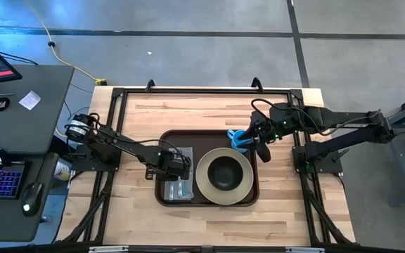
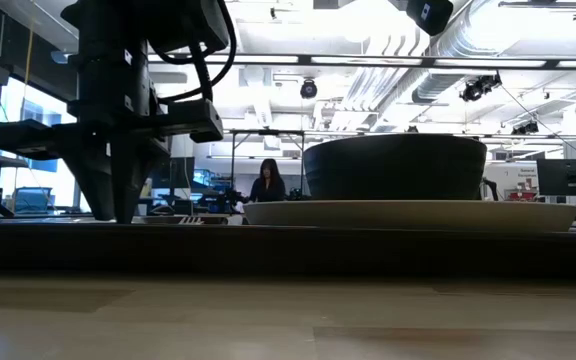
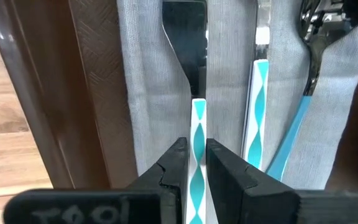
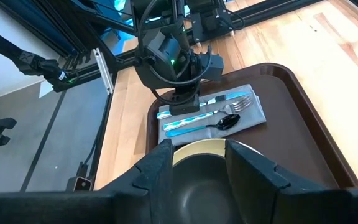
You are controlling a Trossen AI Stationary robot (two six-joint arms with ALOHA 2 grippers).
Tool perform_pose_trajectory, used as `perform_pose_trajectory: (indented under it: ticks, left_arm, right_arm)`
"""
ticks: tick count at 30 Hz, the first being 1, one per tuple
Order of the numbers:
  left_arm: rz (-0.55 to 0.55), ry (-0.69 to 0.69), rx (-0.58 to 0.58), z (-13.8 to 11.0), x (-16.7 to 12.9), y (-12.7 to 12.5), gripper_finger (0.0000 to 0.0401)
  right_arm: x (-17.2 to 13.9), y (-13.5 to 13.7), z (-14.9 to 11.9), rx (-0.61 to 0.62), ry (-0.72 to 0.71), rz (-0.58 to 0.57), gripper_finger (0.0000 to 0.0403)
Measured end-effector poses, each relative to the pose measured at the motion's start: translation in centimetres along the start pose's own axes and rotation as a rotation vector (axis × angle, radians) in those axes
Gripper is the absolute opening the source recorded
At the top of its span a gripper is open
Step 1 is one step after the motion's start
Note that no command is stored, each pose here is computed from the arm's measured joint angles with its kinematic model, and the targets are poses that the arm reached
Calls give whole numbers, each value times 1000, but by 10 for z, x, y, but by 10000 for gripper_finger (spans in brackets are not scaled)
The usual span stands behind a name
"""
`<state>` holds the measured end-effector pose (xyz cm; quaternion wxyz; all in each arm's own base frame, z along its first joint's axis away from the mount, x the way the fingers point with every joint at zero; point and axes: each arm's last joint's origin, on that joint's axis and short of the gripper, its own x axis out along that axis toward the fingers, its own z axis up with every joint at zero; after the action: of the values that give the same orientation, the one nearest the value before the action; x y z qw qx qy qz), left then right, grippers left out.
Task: Set up tray
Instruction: Put the blue patterned knife on the gray napkin to the left of the blue patterned fork, then return to Home Position
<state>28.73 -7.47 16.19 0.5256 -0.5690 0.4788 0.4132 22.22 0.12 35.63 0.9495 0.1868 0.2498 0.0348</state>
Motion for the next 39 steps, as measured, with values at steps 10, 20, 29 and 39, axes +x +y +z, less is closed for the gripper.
perform_pose_trajectory:
  ticks: [10, 20, 29, 39]
  left_arm:
    - [16, 12, -4, 0, 0, 1, 92]
    - [36, -2, -10, 1, 0, 3, 179]
    - [35, -25, -36, 2, 0, 4, 206]
    - [-33, -64, -12, 2, -17, 4, 168]
  right_arm:
    - [0, 0, 0, 0, 1, 5, 139]
    - [0, 0, 0, 1, 1, 6, 139]
    - [0, 0, 0, 17, 1, 5, 139]
    - [0, 1, 0, 21, 4, 15, 139]
